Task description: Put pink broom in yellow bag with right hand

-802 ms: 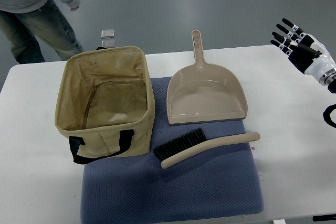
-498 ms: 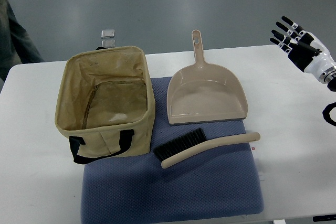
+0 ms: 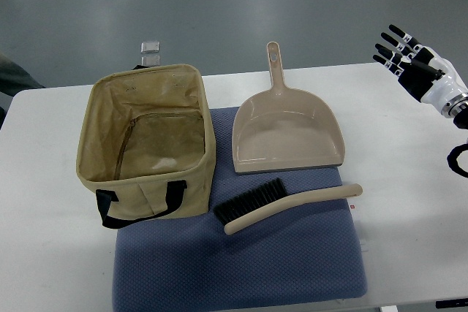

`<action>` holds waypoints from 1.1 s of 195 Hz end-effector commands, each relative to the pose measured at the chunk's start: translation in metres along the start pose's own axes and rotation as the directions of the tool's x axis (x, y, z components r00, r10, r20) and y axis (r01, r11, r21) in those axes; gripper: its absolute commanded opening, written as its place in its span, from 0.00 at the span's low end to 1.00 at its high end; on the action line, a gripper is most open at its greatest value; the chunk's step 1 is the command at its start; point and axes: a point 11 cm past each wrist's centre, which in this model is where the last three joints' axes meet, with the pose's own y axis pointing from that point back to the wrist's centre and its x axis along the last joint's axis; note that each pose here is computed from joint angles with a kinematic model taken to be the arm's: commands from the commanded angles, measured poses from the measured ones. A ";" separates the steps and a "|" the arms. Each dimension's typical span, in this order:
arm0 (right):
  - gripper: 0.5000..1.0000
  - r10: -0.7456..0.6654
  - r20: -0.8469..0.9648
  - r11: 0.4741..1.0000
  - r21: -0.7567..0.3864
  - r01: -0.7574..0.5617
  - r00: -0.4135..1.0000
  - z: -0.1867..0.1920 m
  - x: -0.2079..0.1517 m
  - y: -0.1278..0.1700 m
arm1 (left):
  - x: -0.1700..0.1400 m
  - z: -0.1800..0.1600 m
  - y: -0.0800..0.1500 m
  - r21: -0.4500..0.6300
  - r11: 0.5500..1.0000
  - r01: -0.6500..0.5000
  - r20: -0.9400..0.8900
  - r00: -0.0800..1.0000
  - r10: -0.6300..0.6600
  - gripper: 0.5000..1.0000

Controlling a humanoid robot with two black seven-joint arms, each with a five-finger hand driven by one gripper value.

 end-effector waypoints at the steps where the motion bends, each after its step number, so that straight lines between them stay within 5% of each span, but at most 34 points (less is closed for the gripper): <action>1: 0.86 -0.002 -0.002 1.000 0.005 0.002 1.000 -0.002 0.000 0.000 | 0.001 0.000 0.000 0.000 1.000 -0.003 0.000 1.000 0.003 1.00; 214: 0.86 -0.025 0.003 1.000 -0.013 0.025 1.000 0.007 -0.009 -0.004 | 0.001 0.000 0.000 0.000 1.000 -0.003 0.000 1.000 0.003 1.00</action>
